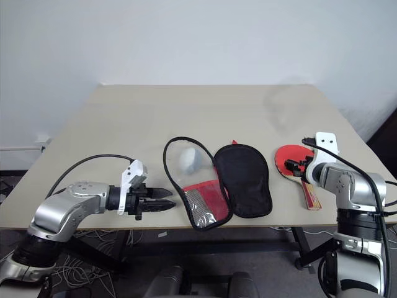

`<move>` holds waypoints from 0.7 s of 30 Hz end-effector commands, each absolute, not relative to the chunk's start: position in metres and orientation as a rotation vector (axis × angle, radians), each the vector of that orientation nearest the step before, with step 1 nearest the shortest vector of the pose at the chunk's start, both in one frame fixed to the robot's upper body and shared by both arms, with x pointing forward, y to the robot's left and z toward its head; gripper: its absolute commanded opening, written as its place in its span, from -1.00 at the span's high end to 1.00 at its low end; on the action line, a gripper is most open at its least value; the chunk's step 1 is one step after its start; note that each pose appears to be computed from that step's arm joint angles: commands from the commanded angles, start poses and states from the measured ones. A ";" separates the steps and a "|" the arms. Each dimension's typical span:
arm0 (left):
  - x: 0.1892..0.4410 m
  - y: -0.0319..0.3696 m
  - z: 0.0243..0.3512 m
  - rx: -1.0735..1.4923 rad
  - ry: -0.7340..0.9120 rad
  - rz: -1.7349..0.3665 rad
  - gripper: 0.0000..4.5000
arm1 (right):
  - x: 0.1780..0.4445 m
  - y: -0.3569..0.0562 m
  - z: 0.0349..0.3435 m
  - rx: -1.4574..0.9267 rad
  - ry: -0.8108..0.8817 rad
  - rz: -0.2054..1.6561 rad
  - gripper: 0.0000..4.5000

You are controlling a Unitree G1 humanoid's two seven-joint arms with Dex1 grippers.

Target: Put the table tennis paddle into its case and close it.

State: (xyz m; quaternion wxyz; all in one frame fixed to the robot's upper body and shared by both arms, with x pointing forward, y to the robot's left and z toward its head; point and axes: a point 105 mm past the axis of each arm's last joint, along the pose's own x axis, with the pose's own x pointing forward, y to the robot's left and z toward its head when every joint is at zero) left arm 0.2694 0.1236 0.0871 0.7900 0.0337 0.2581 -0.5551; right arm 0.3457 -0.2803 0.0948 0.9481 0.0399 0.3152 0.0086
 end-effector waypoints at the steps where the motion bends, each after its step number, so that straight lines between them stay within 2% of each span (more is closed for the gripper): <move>1: 0.276 0.124 0.095 0.110 0.514 -1.198 0.02 | 0.344 -0.290 0.112 0.033 0.591 -0.007 -0.99; 13: 0.282 0.137 0.089 0.121 0.523 -1.167 0.02 | 0.326 -0.316 0.094 0.038 0.704 -0.091 -0.99; 21: 0.289 0.136 0.090 0.136 0.515 -1.174 0.02 | 0.317 -0.316 0.078 0.056 0.791 -0.094 -0.99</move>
